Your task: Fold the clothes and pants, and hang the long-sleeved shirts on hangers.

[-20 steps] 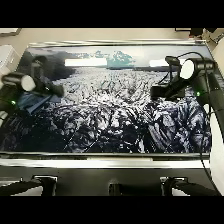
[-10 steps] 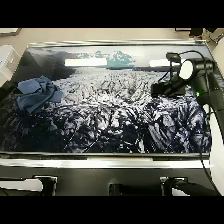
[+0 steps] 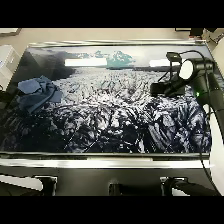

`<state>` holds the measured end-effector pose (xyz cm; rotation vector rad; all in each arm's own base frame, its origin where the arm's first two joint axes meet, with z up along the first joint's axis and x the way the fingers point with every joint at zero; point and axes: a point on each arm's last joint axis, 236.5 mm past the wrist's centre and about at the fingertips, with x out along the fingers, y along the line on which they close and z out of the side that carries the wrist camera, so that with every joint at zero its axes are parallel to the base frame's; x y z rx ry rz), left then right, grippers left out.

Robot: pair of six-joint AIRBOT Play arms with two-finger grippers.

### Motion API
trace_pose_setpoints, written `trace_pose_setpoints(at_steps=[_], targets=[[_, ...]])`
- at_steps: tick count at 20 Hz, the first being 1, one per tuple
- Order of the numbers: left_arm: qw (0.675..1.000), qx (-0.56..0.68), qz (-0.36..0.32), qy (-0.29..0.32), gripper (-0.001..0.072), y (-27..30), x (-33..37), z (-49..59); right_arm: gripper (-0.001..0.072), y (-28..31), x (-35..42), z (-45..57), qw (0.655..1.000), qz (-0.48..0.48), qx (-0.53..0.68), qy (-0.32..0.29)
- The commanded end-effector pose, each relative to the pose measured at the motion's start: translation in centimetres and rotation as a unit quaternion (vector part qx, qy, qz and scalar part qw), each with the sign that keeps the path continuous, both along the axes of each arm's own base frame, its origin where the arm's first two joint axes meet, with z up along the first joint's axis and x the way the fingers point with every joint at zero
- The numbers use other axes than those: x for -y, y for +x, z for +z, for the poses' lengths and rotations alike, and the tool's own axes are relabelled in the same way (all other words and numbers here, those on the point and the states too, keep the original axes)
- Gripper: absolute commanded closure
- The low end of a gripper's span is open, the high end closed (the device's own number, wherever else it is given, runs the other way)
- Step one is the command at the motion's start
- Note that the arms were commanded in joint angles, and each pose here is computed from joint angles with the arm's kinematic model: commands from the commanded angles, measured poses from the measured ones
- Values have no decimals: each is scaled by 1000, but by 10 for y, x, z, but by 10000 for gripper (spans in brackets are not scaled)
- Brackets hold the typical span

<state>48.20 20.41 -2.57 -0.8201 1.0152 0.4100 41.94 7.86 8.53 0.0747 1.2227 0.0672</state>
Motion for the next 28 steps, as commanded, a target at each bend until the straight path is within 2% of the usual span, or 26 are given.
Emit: trace_pose_setpoints(at_steps=[1,5,7,8,9,10,11,14,17,20,22,24,25,28], targets=[[1000,-1,10,-9,-1,10,-5,-32,41,-3,-7,0,1000,-2,-7,15],[998,33,-17,-53,-1,30,17,-45,41,-8,-9,-1,1000,-4,-17,22],[998,28,-26,-52,1,32,22,-54,41,-8,-9,-1,1000,-10,-18,24],[998,29,-28,-50,24,33,22,-55,41,-9,-11,-1,999,-9,-21,26],[998,30,-27,-49,266,33,22,-55,41,-12,-11,-2,999,-8,-26,27],[998,31,-28,-49,574,33,22,-53,41,-14,-11,-3,999,-8,-32,26],[998,33,-33,-46,684,33,22,-49,41,-16,-10,-4,999,-7,-36,25],[995,68,-70,-5,686,39,23,-13,42,-15,-10,-3,999,-8,-34,25],[976,149,-135,79,686,47,42,81,41,-14,-10,-3,999,-8,-32,24],[933,255,-199,157,687,24,105,217,41,-19,-5,-5,999,-8,-41,13],[892,341,-228,192,686,-14,165,304,43,-31,2,-8,998,-4,-68,-2],[849,406,-277,193,686,-67,237,357,43,-46,4,-3,996,-3,-87,-7],[836,427,-298,174,686,-92,269,368,43,-50,5,4,997,-2,-82,-6],[825,443,-341,81,685,-147,344,350,43,-59,9,38,999,-3,-35,-2]])
